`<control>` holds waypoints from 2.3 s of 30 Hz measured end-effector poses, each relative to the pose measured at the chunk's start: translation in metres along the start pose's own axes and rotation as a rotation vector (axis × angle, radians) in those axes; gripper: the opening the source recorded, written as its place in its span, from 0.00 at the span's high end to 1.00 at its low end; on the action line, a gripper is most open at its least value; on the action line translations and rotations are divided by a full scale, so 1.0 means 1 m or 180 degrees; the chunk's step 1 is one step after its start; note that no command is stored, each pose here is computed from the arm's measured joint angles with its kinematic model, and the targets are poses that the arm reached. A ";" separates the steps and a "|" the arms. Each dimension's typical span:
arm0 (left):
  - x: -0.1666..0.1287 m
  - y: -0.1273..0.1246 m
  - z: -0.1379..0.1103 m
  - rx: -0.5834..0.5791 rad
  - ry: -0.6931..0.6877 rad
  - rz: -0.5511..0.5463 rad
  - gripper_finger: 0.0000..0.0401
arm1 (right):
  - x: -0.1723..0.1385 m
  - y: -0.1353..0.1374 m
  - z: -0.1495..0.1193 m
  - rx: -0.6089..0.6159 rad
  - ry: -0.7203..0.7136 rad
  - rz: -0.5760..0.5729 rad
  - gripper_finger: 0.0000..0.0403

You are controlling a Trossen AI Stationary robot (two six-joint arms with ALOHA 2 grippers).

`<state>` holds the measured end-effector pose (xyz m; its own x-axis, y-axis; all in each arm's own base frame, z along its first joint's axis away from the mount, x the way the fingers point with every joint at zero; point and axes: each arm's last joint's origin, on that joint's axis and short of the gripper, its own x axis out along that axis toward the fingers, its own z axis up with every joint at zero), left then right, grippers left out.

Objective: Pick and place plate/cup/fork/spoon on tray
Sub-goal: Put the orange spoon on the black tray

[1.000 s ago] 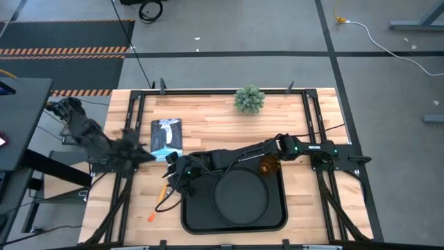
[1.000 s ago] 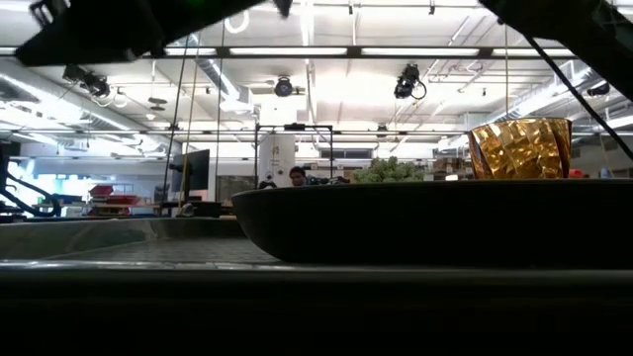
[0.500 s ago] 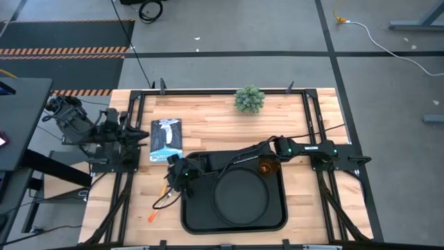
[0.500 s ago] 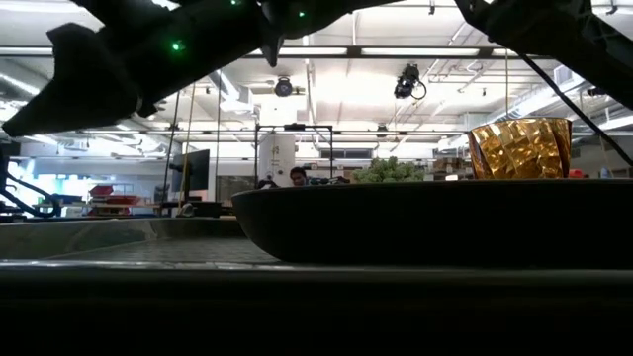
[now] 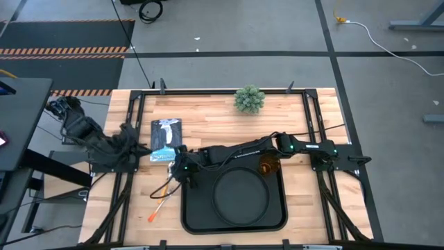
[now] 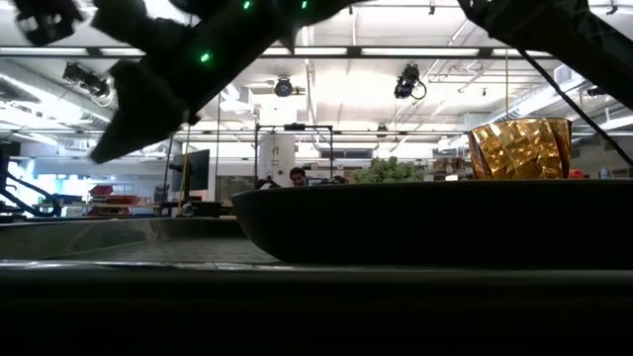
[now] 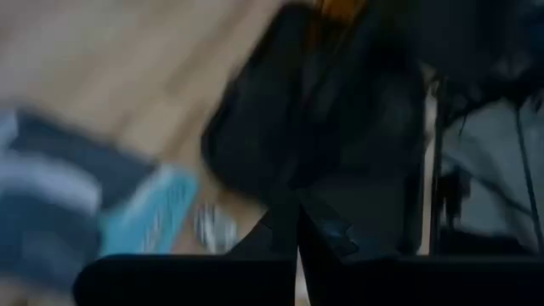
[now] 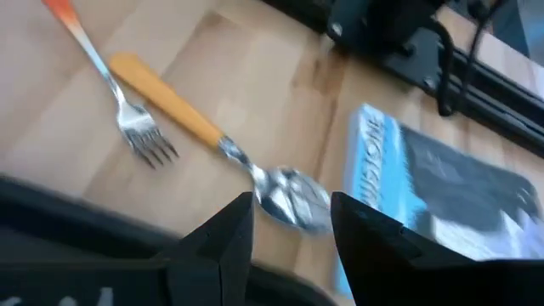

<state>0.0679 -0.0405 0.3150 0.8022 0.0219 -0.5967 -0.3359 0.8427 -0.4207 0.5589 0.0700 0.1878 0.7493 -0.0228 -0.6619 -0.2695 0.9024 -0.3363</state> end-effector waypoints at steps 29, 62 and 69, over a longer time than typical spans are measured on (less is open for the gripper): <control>0.020 -0.024 -0.038 0.0000 0.1120 0.0510 0.99 | 0.023 -0.041 -0.035 0.1972 -0.0417 0.0112 0.59; 0.101 -0.082 -0.113 -0.0153 0.1029 0.1598 0.90 | 0.027 -0.052 -0.047 0.1980 -0.0423 0.0285 0.60; 0.133 -0.069 -0.122 -0.0153 0.1030 0.2109 0.73 | 0.026 -0.045 -0.049 0.1805 -0.0225 0.0396 0.60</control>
<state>0.1377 -0.1612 0.1809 0.2403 0.3520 -0.9046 -0.7267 0.6831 0.0728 0.5605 0.0080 0.1527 0.7766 0.1092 -0.6205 -0.0068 0.9863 0.1651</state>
